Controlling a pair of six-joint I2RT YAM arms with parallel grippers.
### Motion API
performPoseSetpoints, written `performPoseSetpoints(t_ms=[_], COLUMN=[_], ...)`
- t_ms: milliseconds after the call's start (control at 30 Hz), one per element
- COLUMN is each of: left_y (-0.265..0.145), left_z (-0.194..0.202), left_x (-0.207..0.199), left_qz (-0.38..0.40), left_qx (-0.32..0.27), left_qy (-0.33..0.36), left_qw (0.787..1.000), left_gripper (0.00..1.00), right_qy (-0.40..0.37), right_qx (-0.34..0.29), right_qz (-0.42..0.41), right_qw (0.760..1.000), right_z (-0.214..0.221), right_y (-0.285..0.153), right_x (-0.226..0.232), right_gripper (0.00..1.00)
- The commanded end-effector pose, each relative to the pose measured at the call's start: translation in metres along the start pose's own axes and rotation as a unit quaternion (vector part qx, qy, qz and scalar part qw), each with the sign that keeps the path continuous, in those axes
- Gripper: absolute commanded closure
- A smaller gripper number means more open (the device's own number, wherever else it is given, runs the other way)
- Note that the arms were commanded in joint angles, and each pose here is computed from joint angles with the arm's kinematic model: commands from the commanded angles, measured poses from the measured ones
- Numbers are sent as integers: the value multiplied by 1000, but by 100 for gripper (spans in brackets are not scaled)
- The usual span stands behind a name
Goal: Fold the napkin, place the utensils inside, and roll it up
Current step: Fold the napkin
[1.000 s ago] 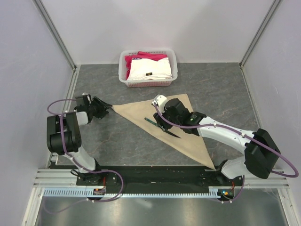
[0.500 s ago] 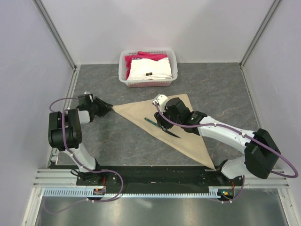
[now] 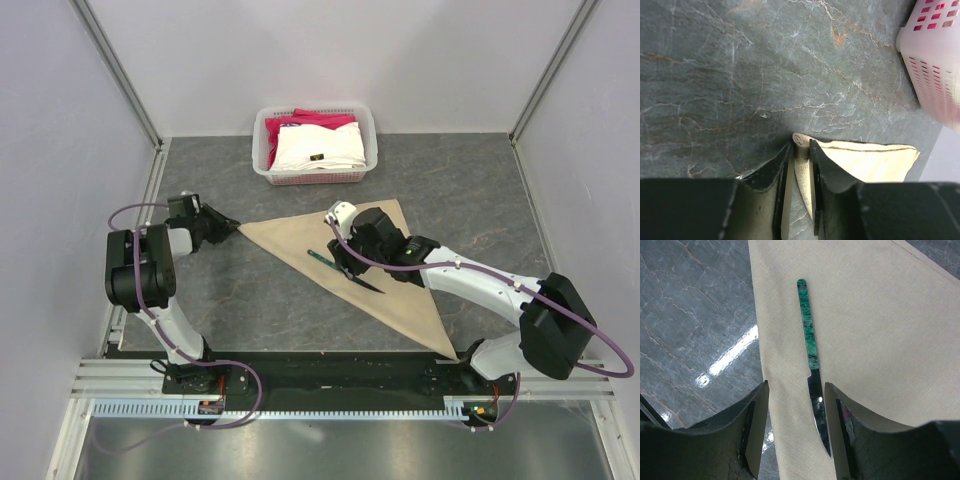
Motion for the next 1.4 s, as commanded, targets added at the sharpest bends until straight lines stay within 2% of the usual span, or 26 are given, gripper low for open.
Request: performPoseSetpoints(t_ms=[0, 33, 100, 200, 433, 667, 900, 1367], left_y=[7, 7, 8, 9, 4, -19, -33, -26], left_z=[8, 8, 8, 7, 8, 23, 79, 192], left_x=[21, 22, 21, 20, 5, -30, -65, -98], left_qz=[-70, -71, -69, -65, -20, 53, 123, 187], left_qx=[12, 13, 16, 21, 17, 7, 58, 170], left_qy=[-6, -6, -3, 5, 46, 94, 150, 169], left_qw=[997, 997, 997, 998, 999, 994, 979, 953], left_gripper=[77, 78, 89, 98, 98, 98, 98, 98], right_qy=[1, 2, 3, 7, 26, 99, 145, 177], right_qx=[-15, -14, -9, -4, 3, 4, -14, -34], right_qz=[-16, -18, -25, -29, -11, 96, 150, 181], right_qw=[1000, 1000, 1000, 1000, 1000, 990, 978, 967], right_z=[-11, -11, -8, -5, 0, 5, 2, 3], right_y=[2, 3, 7, 11, 12, 7, -1, -15], right_x=[1, 1, 2, 3, 0, -26, -42, -45], right_gripper=[44, 43, 43, 43, 43, 43, 42, 41])
Point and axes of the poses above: each gripper's point midway between its finger pads, its own y axis out along the fingers, its own x axis along the line the jaws close on, z = x × y, the point moved 9 cm from there along -y, back along the fingers, and after that the axes turned 6 degrees about -y, right-handed, at the moved point
